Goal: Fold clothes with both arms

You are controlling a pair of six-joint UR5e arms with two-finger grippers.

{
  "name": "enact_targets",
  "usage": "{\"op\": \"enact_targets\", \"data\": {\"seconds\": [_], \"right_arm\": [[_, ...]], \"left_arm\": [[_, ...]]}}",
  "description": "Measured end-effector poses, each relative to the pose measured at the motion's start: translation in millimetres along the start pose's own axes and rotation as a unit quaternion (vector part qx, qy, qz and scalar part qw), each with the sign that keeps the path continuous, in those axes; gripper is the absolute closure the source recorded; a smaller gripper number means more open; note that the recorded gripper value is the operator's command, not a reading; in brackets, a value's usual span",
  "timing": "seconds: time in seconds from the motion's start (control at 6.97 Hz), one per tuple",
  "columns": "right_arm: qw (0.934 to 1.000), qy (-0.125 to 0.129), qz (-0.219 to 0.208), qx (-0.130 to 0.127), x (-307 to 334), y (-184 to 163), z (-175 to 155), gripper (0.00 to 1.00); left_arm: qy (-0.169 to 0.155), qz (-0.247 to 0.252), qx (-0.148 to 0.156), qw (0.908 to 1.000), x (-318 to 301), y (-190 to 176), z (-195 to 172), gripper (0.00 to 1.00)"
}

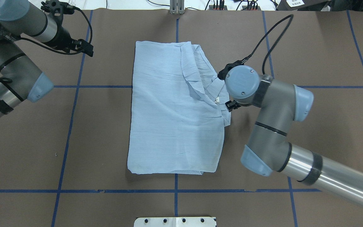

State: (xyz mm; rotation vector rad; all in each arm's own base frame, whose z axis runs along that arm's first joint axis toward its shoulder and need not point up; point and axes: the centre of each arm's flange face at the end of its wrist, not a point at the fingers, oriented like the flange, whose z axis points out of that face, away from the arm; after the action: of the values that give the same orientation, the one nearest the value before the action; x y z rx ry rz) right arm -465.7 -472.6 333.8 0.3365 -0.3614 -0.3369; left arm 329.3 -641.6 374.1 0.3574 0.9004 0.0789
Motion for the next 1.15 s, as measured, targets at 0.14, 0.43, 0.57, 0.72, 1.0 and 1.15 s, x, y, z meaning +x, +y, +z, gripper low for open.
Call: {"op": "enact_targets", "data": {"seconds": [0.14, 0.43, 0.57, 0.72, 1.0, 1.15], "right_arm": [[1.0, -0.003, -0.004, 0.006, 21.0, 15.1, -7.8, 0.0], [0.9988, -0.03, 0.029, 0.026, 3.7, -12.2, -37.9, 0.0], [0.9973, -0.042, 0.052, 0.031, -23.2, -41.0, -51.4, 0.0], [0.9961, -0.05, 0.065, 0.032, -52.0, -64.8, -60.4, 0.0], [0.995, -0.064, 0.066, 0.039, -100.3, -93.1, -57.0, 0.0], [0.9954, -0.063, 0.061, 0.038, -119.1, -102.8, -50.4, 0.0]], "left_arm": [[0.001, 0.0, 0.0, 1.0, 0.6, 0.3, -0.2, 0.0], [0.003, 0.0, -0.002, 1.0, 1.3, 1.3, -0.1, 0.0], [0.003, 0.0, -0.003, 1.0, 1.5, 1.7, 0.2, 0.0], [0.003, 0.0, -0.004, 1.0, 1.4, 1.9, 0.6, 0.0], [0.003, 0.0, -0.005, 1.0, 0.8, 2.1, 1.5, 0.0], [0.002, -0.001, -0.006, 1.0, 0.3, 2.7, 2.4, 0.0]]}}
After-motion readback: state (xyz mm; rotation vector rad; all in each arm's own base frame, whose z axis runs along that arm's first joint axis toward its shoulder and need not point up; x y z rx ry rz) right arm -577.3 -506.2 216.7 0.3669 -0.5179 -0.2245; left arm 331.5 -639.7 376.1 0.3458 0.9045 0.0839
